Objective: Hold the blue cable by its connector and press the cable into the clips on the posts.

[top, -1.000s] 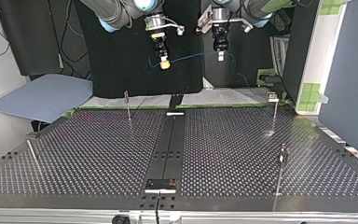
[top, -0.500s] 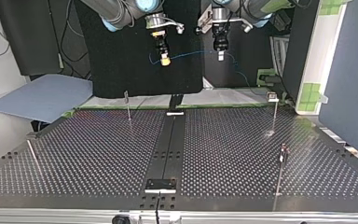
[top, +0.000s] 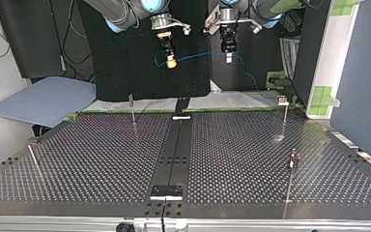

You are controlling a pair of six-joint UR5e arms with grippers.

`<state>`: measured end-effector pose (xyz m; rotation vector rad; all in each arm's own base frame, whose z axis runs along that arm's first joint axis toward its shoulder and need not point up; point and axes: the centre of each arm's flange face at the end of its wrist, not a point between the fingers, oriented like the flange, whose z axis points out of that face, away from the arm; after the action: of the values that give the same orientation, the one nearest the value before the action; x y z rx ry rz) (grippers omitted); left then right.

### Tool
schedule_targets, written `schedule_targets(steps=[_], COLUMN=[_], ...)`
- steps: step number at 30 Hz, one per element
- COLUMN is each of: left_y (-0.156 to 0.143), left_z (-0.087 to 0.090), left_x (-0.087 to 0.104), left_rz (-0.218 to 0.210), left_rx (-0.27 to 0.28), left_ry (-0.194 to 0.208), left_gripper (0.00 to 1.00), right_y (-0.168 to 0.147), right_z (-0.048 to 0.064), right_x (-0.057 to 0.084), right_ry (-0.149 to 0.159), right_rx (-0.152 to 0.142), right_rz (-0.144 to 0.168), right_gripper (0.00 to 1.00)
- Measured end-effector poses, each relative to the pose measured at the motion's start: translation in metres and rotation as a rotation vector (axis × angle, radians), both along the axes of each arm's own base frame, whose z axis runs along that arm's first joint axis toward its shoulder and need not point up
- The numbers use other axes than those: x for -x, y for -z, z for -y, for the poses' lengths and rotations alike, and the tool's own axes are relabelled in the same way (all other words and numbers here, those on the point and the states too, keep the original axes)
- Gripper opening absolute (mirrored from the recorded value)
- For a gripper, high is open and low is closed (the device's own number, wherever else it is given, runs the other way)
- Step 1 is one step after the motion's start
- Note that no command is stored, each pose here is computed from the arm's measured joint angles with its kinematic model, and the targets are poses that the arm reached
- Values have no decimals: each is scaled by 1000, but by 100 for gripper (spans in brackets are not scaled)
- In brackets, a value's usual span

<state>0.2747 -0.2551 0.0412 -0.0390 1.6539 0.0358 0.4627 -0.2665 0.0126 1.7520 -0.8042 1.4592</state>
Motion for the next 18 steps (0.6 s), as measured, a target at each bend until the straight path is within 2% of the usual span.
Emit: schedule_targets(steps=[5,8,11,14,18], left_y=[0,-1,-3,-6,-14], left_z=[0,-3,-11,-21,-35], left_x=[0,1,4,8,7], left_rz=[0,-7,-25,-46,-61], left_rx=[0,-11,-33,-39,-23], left_ry=[0,1,2,-5,-47], left_gripper=[0,0,0,0,0], right_y=[0,1,-6,-22,-43], right_z=[0,-1,-2,-3,-1], right_x=[0,-4,-15,-28,-36], right_ry=[0,-1,0,2,24], right_rx=[0,11,31,48,65], right_rz=[0,1,27,72,120], right_gripper=[0,0,0,0,0])
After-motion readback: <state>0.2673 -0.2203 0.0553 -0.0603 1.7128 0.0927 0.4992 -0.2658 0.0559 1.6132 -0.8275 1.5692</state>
